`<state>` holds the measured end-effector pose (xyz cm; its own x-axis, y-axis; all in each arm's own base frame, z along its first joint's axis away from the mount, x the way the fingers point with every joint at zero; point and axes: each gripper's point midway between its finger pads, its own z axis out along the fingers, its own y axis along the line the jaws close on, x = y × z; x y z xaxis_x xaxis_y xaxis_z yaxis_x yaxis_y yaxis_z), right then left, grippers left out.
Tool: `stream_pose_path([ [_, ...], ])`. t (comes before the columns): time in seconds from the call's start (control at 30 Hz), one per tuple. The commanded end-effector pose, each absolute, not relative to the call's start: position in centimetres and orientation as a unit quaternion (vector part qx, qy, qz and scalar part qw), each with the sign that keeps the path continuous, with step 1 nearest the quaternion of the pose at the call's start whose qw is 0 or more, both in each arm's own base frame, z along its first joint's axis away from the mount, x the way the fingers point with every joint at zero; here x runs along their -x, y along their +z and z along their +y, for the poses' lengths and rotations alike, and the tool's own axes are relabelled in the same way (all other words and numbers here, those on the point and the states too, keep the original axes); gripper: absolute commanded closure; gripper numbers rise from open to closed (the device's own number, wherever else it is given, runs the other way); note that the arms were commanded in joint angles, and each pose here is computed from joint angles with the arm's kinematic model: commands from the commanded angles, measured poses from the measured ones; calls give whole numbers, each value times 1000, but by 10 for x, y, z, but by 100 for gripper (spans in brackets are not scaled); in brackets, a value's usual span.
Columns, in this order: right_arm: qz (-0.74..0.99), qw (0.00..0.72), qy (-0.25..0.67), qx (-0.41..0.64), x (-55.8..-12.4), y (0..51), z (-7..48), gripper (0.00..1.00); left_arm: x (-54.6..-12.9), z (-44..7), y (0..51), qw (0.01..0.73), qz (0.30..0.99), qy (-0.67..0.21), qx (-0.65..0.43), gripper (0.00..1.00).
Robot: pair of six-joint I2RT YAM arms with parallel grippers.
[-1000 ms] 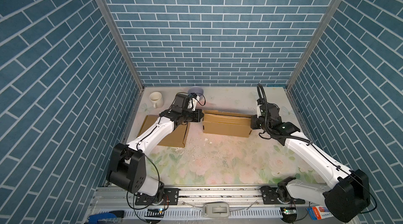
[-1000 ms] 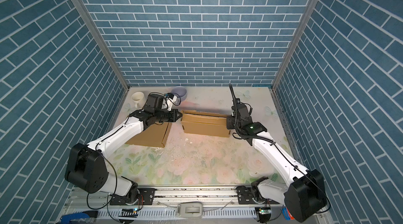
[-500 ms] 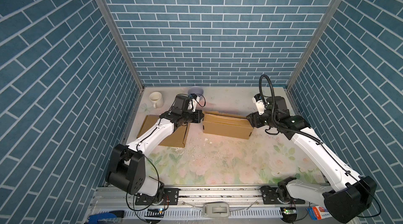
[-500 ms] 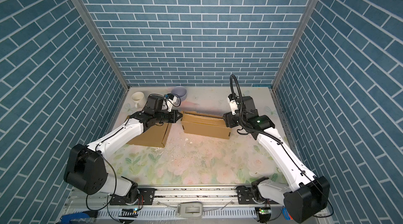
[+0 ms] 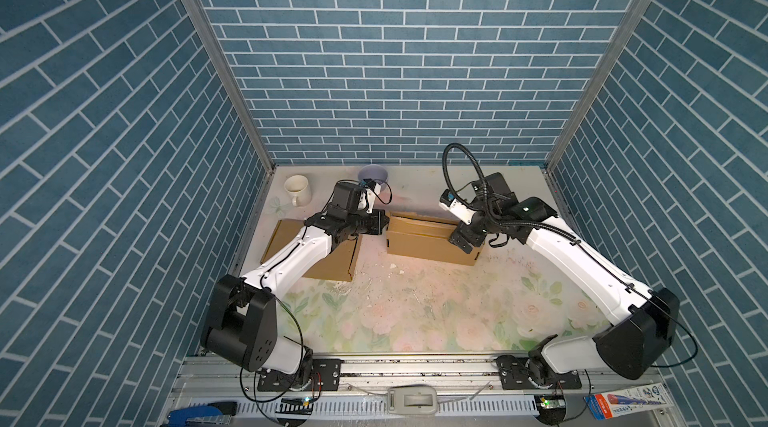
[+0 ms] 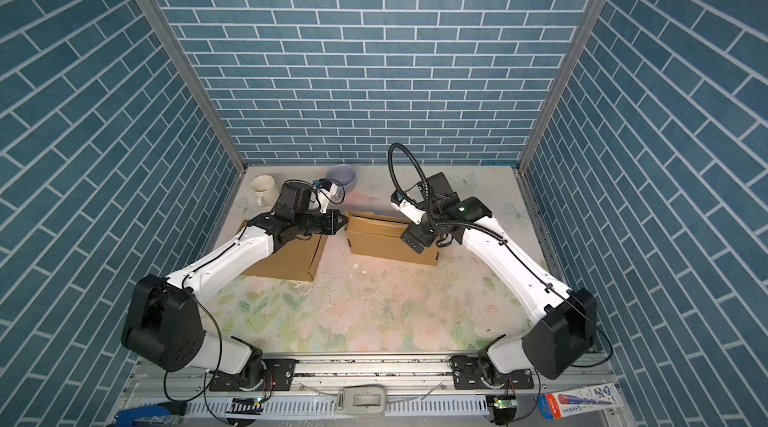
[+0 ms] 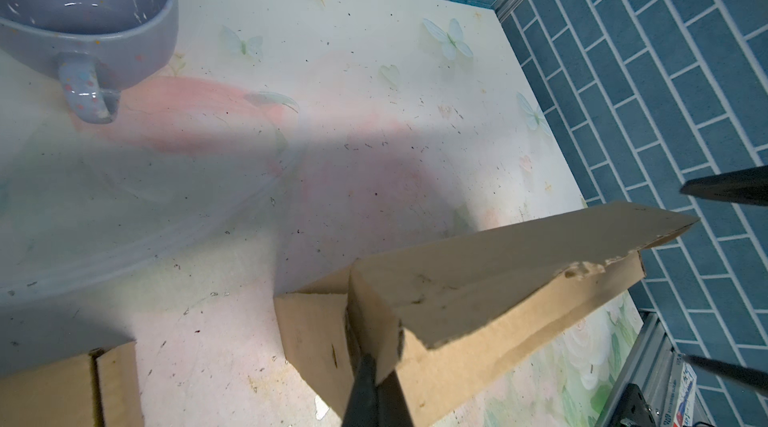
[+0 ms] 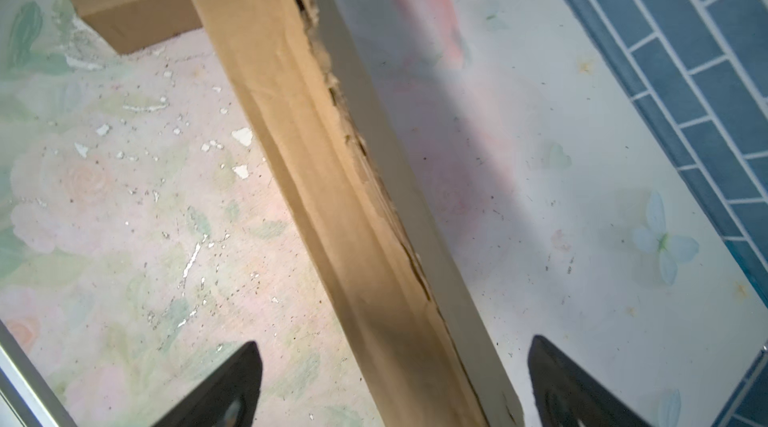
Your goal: Fold the paper box
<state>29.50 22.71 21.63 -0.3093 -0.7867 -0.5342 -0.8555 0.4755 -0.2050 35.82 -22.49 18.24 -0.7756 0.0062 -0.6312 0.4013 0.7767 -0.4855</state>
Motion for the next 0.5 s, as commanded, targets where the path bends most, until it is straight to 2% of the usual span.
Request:
stream_pose_path([
  [0.0,765,288,33,574,-294,221,236,1,-340,-219,146,253,916,-291,-106,100],
  [0.27,743,266,-36,612,-303,195,250,2,-339,-220,148,253,916,-292,-110,100],
  [0.47,715,290,-104,627,-309,187,261,14,-337,-223,149,249,914,-300,-114,100],
])
